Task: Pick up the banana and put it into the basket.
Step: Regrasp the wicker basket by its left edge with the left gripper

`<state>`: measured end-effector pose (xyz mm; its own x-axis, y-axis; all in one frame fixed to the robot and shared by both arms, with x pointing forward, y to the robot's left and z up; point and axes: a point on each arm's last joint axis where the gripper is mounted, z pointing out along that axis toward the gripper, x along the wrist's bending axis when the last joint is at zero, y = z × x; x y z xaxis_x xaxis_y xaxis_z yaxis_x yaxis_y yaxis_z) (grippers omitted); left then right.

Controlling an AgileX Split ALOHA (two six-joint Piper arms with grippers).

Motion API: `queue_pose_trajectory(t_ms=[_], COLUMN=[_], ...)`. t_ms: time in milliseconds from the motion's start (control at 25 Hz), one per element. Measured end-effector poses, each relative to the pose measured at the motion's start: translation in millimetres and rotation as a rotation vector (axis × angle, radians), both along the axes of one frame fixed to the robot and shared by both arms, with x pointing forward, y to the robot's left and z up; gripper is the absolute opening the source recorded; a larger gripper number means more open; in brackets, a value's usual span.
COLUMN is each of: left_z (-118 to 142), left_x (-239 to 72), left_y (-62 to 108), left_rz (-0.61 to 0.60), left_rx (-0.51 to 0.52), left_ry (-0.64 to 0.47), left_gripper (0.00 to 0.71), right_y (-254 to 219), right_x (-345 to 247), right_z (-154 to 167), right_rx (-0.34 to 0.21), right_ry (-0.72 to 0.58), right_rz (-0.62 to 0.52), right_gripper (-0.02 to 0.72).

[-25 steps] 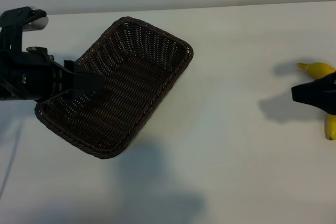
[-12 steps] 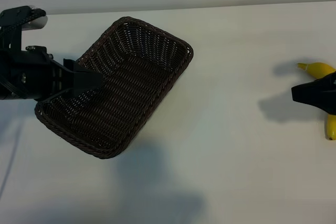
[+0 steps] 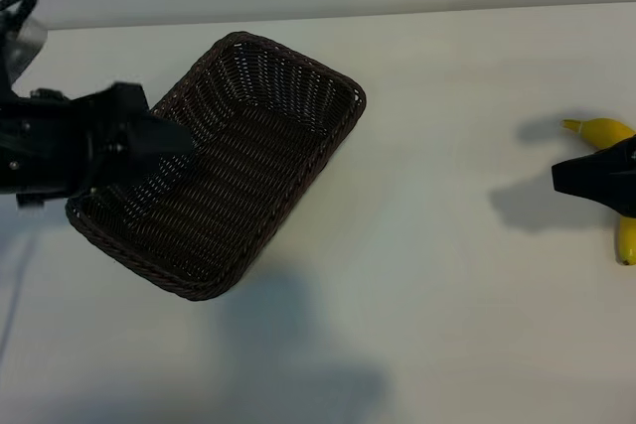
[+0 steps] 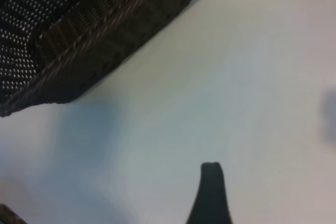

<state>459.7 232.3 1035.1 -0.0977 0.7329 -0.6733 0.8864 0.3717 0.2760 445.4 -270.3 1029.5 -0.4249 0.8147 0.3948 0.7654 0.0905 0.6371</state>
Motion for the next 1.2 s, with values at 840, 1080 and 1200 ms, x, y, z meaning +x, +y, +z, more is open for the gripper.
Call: queue_pose_trajectory(t_ms=[840,1080,1200], left_z=[-22.8,-31.5,-41.7], left_x=[-27.1,-21.9,-13.5], left_y=[25.3,27.3,27.1], left_rz=[0.394,0.420,0.430], left_rx=[0.176,0.206,0.213], left_ry=[0.564,0.601,0.617], left_gripper=[0.494,0.492,0.492], right_y=[0.0,0.0,0.5], right_x=[0.0,0.0,-0.6], right_z=[0.0,0.0,0.0], right_rx=[0.010,0.011,0.015], right_ry=[0.012,0.013,0.019], right_rz=[-0.014,-0.015,-0.010], right_gripper=[0.584,0.584,0.584])
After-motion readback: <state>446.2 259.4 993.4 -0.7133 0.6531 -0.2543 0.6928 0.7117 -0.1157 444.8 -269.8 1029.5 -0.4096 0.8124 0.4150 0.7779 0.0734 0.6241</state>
